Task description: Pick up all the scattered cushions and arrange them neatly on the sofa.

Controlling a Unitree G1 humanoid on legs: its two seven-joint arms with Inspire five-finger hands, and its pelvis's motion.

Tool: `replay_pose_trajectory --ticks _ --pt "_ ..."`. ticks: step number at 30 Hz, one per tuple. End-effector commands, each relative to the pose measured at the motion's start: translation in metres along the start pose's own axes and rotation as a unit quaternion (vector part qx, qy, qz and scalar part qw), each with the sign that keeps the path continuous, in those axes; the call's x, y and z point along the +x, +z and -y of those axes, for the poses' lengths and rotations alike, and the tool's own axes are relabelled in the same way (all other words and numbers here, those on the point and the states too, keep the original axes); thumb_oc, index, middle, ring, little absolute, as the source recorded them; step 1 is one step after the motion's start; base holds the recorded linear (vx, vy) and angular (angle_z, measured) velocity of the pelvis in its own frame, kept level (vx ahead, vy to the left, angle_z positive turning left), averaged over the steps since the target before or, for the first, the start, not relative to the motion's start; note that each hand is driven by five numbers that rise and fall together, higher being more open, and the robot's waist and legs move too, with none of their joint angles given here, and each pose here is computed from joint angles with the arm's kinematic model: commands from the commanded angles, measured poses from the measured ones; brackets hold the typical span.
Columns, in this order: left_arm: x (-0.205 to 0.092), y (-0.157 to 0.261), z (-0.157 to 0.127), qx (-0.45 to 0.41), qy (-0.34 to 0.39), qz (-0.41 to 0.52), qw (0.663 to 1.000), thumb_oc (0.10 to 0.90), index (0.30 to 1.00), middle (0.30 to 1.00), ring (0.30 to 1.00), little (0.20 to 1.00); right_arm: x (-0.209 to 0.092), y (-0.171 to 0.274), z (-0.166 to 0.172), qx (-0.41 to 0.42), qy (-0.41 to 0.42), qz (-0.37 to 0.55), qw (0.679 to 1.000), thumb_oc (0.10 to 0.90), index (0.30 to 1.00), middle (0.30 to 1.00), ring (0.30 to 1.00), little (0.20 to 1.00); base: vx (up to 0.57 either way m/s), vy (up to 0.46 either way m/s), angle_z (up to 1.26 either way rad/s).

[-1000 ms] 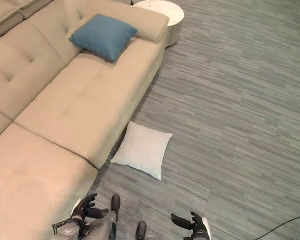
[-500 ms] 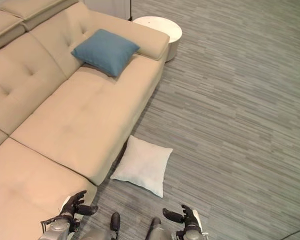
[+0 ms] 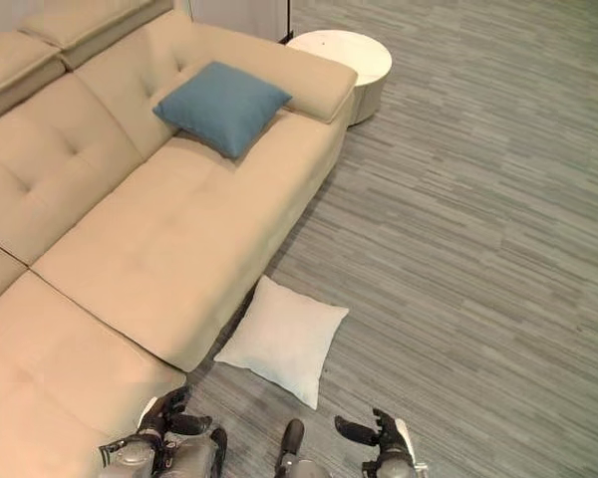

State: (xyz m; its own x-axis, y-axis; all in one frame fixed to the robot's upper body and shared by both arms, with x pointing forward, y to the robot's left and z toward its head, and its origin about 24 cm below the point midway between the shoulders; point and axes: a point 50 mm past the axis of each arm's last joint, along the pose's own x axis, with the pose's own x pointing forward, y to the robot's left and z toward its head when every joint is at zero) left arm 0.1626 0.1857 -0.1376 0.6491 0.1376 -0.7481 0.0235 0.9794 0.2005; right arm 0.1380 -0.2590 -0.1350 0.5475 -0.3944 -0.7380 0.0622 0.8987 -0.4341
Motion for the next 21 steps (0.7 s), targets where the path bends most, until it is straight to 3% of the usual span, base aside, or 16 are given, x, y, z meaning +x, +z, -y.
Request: replay_pose_trajectory --ticks 1,12,21 --pt "0.004 0.024 0.001 0.027 -0.002 0.050 0.998 0.800 0.900 0.900 0.900 0.900 -0.001 -0.002 0.021 -0.007 -0.035 0.017 0.999 0.800 0.900 0.900 0.900 0.900 0.25 0.050 0.19" --pt "0.005 0.028 0.002 0.035 -0.005 0.058 0.998 0.800 0.900 0.900 0.900 0.900 0.000 0.000 0.018 -0.013 -0.030 0.019 0.999 0.800 0.900 0.900 0.900 0.900 0.12 0.128 -0.29" --pt "0.010 0.098 -0.027 -0.001 0.056 0.176 0.983 0.800 0.900 0.900 0.900 0.900 0.011 0.069 0.036 0.020 -0.072 0.113 0.991 0.800 0.900 0.900 0.900 0.900 -0.09 0.070 -0.09"
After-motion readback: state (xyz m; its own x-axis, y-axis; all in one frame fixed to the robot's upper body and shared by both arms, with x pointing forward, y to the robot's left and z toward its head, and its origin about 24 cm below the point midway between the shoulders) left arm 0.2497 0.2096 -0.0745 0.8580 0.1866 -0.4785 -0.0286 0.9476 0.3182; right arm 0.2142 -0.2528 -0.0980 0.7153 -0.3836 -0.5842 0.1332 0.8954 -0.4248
